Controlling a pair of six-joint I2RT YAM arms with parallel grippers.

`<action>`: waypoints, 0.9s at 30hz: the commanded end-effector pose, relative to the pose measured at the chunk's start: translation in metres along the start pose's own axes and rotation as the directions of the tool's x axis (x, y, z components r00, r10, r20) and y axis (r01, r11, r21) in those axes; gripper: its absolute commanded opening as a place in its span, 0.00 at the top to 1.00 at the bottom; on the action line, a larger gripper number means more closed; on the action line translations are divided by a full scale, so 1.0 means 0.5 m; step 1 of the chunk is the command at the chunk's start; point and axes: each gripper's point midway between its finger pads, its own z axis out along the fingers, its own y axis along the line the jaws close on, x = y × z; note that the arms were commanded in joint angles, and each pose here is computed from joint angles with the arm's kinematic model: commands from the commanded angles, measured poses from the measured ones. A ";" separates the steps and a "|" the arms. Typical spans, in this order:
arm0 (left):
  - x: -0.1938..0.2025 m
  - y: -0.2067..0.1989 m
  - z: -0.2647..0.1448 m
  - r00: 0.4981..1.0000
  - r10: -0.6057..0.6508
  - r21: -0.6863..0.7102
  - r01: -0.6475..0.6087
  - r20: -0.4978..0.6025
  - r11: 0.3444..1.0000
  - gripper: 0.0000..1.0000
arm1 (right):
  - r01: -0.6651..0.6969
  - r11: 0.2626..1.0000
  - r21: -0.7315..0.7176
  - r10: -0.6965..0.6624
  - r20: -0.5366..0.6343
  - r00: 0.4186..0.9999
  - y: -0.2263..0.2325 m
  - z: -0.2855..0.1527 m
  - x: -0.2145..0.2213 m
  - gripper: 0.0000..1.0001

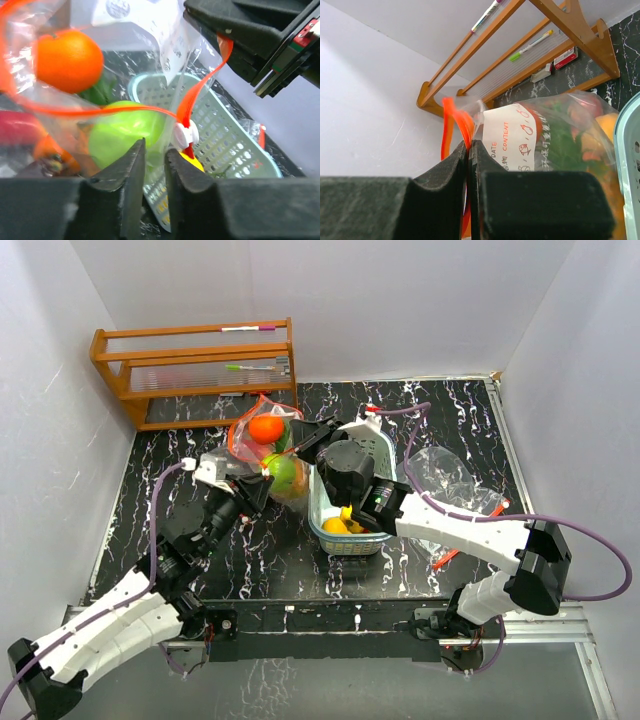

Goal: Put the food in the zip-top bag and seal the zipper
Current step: Zip the zipper food storage bag.

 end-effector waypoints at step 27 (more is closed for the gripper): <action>-0.107 -0.001 -0.020 0.949 -0.020 0.034 0.010 0.314 0.999 0.37 | -0.078 0.995 -0.058 0.080 0.038 0.996 0.048 0.000 -0.042 0.92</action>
